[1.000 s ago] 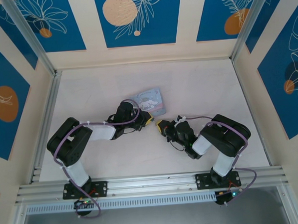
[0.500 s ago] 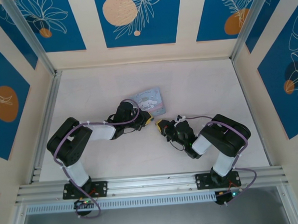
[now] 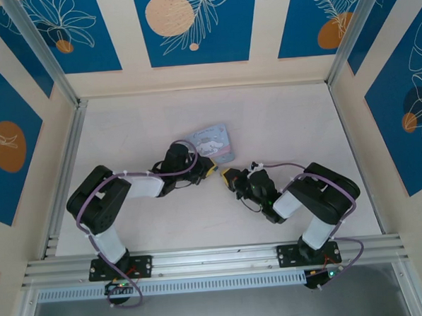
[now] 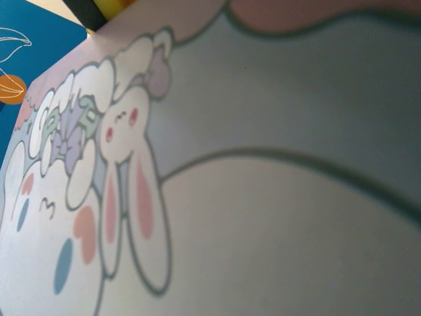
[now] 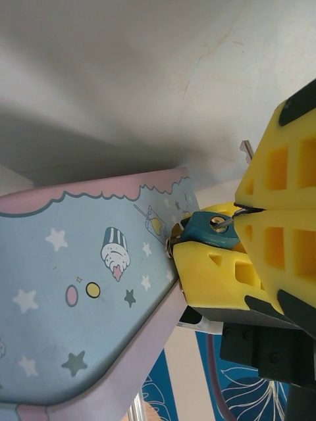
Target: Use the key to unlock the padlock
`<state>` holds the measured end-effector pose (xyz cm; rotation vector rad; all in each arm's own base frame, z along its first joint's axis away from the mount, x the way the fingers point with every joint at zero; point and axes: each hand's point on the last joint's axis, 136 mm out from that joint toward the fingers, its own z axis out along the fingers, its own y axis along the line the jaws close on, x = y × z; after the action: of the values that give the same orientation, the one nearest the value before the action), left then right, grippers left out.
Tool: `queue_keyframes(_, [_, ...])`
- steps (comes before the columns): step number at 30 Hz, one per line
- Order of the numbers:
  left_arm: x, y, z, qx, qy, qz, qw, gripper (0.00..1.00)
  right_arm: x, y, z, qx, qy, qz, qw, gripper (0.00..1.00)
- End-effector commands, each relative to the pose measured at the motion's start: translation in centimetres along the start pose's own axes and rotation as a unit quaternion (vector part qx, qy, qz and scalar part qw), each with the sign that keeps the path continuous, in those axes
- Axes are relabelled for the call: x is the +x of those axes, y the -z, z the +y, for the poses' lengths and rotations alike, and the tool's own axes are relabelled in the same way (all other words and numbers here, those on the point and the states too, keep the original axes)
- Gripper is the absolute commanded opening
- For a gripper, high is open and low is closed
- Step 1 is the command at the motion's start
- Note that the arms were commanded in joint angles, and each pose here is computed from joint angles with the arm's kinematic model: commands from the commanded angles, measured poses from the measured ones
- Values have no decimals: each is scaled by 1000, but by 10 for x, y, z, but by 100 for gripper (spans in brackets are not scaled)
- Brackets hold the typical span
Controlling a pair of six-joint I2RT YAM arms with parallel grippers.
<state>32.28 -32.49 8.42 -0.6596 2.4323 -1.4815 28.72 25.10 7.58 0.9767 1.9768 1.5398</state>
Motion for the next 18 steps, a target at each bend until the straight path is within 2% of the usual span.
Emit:
queue_keyframes(1, [-1,-3,-5,7,-8,2,1000,0,-5,-2,14,-15,14,-13,1000,0])
queue_keyframes(18, [3,-2,-22,30,-4,7,1000,0,-5,-11,18,-23,13,-11,1000,0])
